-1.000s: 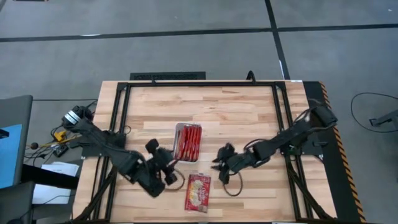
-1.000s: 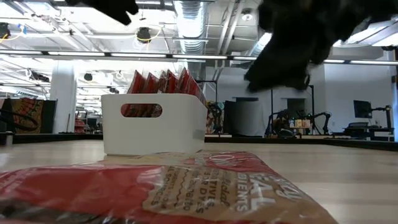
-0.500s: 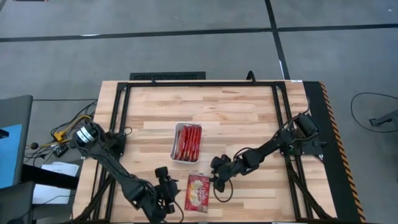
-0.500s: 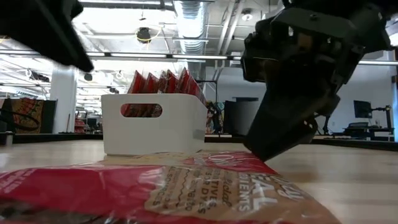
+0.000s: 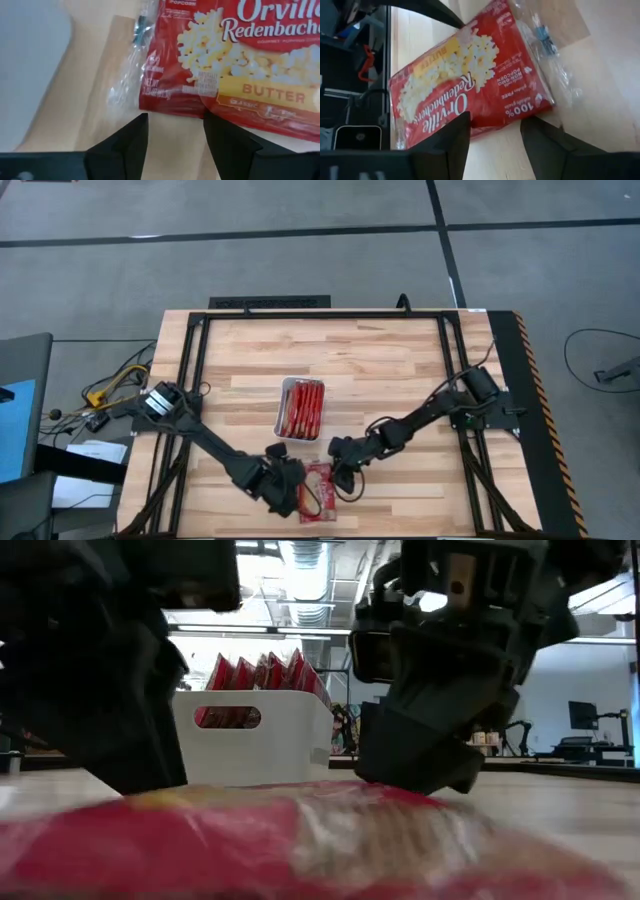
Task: Sort popcorn bags into baskets
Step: Put the red popcorn bag into the white bin
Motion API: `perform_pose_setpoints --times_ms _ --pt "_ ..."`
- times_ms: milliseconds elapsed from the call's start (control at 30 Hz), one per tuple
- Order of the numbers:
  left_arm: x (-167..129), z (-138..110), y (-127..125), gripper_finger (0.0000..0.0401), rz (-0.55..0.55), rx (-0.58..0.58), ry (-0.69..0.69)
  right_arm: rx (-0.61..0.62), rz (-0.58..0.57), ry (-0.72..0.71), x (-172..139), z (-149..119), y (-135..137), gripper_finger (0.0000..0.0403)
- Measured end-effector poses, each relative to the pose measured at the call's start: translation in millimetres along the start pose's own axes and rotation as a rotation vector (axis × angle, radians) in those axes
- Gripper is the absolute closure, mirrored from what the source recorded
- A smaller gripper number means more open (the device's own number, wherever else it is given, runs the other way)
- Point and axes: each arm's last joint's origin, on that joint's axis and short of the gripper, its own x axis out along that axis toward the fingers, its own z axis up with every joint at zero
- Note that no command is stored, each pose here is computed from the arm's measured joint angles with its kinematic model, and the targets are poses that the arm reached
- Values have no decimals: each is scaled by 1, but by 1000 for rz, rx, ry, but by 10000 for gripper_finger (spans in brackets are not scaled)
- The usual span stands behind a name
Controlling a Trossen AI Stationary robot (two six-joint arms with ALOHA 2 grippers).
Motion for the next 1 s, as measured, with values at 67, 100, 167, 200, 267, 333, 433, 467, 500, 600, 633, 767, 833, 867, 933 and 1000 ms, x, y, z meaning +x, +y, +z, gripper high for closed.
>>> perform_pose_setpoints --times_ms 67,100,167,200,267,333,433,467,500,600,633,767,833,867,933,1000 --pt "4 4 3 221 -12 -17 10 -10 5 0 -4 3 1 210" --pt "6 6 5 221 -13 -24 11 -17 6 0 -5 3 2 213" --pt "8 10 7 221 -15 -38 5 -38 9 -5 -8 4 4 221" --pt "9 12 8 221 -17 -40 -2 -44 11 -5 -9 4 5 225" --pt "11 15 10 221 -21 -32 -12 -47 18 -10 -9 5 5 238" --pt "12 17 11 221 -26 -27 -25 -53 25 -18 -9 6 4 256" --pt "14 20 12 221 -27 -24 -37 -73 20 -22 -8 6 3 299" --pt "14 20 12 221 -26 -24 -40 -81 16 -26 -8 6 3 318" --pt "14 20 12 221 -25 -24 -41 -96 12 -30 -8 7 3 339" --pt "13 19 12 221 -18 -20 -37 -135 7 -46 -8 8 3 388" --pt "13 18 12 221 -16 -17 -38 -137 2 -52 -9 8 4 388" --pt "7 14 6 221 10 16 -22 -106 0 -67 -12 8 8 396" --pt "1 11 2 221 44 35 -6 -77 9 -86 -17 10 12 397" --pt "-3 10 0 221 72 43 -7 -57 11 -94 -18 11 13 397" --pt "-14 8 -5 221 144 84 -15 -21 10 -109 -21 12 15 398" --pt "-27 7 -12 221 215 128 -54 7 62 -149 -23 15 22 399"
